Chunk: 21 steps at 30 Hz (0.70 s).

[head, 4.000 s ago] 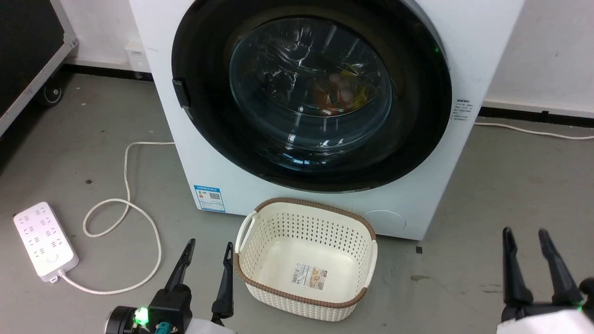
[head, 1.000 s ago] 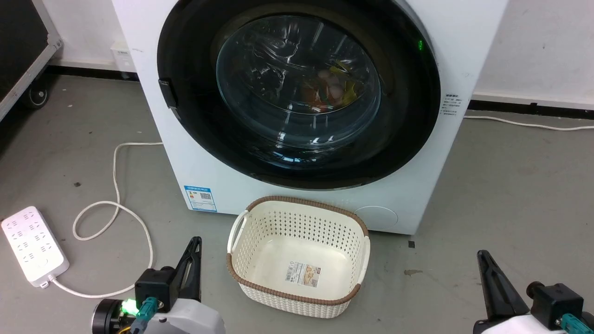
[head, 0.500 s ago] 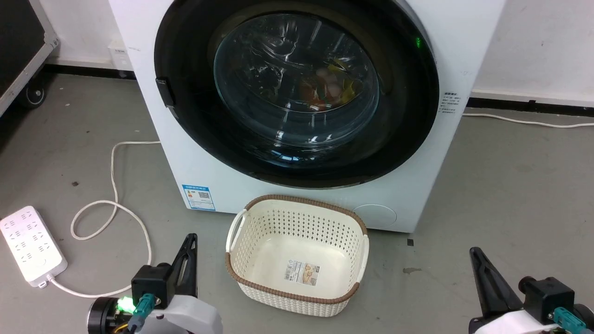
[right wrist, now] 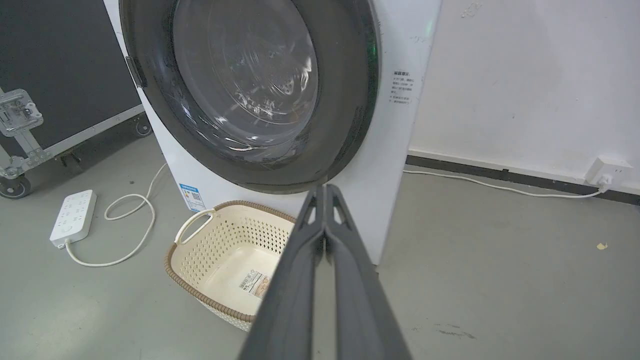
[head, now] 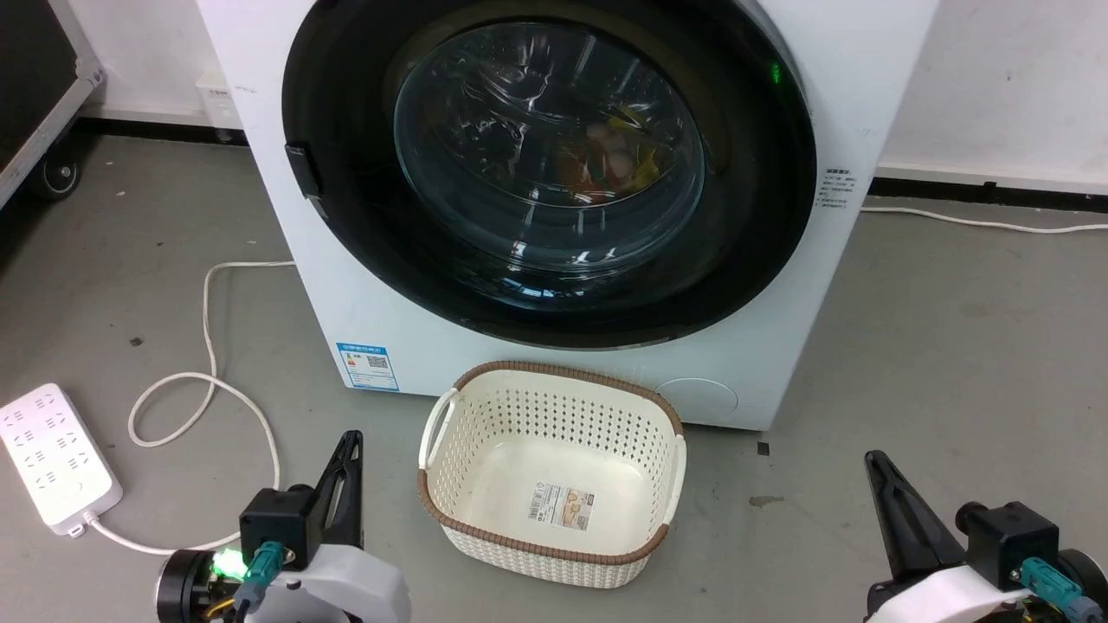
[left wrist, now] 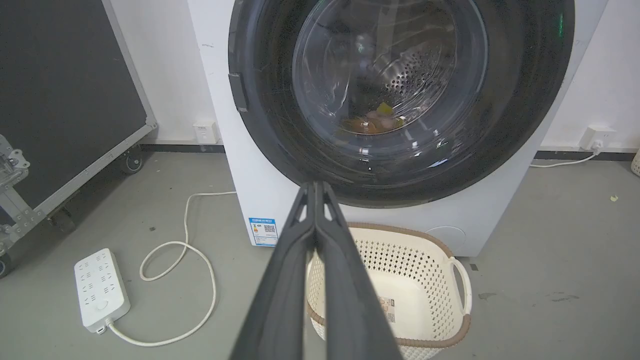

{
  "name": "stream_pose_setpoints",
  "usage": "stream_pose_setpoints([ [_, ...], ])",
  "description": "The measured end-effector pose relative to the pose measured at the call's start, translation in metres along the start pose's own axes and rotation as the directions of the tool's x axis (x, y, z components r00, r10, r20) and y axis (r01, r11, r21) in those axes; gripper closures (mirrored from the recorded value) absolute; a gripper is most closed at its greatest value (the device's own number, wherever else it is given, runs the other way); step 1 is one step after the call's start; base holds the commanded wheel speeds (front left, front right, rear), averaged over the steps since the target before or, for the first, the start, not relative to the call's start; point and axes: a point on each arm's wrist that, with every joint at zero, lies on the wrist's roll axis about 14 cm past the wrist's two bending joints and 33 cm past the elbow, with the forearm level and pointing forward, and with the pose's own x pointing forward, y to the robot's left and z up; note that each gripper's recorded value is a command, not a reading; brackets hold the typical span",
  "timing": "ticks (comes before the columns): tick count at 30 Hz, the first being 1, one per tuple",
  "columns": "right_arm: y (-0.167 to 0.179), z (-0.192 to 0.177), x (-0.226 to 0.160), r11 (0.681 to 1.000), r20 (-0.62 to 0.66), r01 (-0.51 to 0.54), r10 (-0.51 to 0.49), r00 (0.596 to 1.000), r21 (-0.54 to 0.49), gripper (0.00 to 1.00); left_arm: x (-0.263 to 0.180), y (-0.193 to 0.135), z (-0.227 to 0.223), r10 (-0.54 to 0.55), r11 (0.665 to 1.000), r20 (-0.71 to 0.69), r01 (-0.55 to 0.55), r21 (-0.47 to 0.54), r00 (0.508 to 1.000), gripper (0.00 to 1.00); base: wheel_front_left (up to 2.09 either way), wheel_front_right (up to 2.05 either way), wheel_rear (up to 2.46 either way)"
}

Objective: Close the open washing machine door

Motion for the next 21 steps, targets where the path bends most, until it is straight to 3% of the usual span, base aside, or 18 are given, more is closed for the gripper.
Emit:
stream_pose_setpoints([
  [21, 0.0033, 0.0013, 0.0047, 0.999, -0.021, -0.011, 0.011, 1.0, -0.032, 1.0, 0.0032, 0.006, 0.0036, 0.02, 1.0, -0.01, -0.02, 0.019, 1.0, 1.0, 0.0, 0.0, 0.0],
])
